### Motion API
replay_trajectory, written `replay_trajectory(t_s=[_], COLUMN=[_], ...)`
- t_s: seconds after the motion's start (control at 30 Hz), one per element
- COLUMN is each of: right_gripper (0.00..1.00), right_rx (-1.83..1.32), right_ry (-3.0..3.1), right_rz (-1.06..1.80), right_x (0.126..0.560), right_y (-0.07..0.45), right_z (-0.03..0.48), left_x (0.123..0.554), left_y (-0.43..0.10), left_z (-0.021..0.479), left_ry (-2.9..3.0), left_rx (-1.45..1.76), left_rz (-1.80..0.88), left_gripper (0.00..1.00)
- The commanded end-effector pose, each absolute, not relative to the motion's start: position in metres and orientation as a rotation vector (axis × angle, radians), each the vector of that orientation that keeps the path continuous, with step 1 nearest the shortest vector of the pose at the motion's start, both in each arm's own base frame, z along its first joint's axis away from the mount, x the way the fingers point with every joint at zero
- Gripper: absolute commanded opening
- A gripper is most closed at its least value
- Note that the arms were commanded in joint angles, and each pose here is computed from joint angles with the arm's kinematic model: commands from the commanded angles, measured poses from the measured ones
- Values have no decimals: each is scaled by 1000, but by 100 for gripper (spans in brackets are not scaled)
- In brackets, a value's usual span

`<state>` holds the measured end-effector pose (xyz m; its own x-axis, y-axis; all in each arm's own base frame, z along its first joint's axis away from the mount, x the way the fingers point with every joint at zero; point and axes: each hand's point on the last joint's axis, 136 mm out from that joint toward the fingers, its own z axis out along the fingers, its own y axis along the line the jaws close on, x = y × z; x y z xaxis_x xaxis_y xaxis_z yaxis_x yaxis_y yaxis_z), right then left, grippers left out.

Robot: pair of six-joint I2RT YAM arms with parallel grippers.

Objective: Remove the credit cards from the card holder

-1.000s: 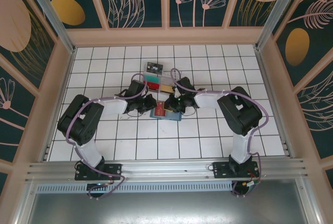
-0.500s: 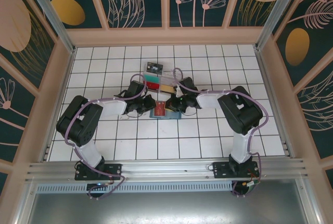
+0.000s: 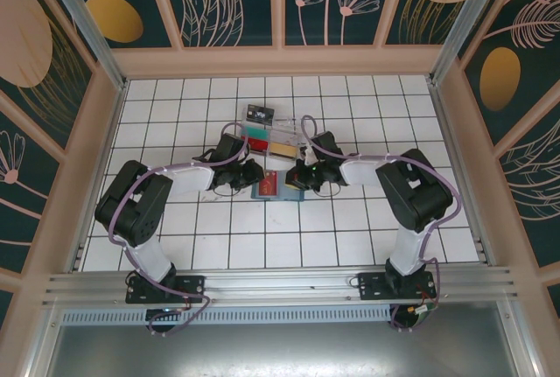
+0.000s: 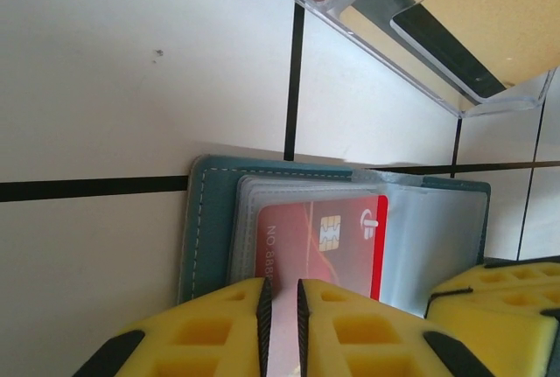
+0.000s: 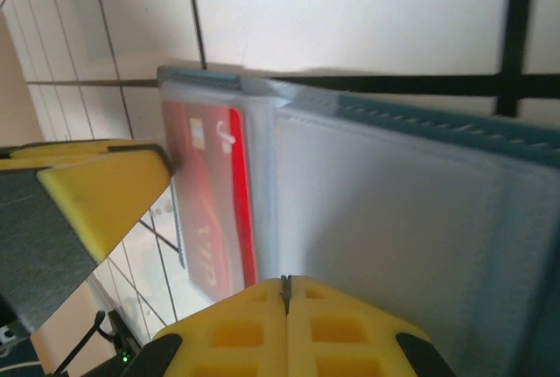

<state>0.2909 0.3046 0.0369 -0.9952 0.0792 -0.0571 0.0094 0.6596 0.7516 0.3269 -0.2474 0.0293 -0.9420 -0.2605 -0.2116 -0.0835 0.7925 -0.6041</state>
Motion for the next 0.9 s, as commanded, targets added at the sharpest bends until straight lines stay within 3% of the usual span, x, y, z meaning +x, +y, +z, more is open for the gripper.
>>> replay_trajectory(t_s=[0.0,0.23,0.7,0.87], right_gripper=[8,19,20,21], right_rx=[-49,-5,61,32], right_ry=[2721,2789,2924,2908], right_rz=[1354,1323,1118,1188], right_x=[285,282,282,280], right_y=[323,328,321,328], right_z=[62,46,11,12], left_x=[316,312,307,304], left_y=[-243,-239,-236,-235], left_z=[15,10,3,1], left_ry=[2759,2770,2780,2783], left_rx=[-274,-290,-319,-326], left_rz=[-854,-844,-834,-839], left_gripper=[19,18,17,17])
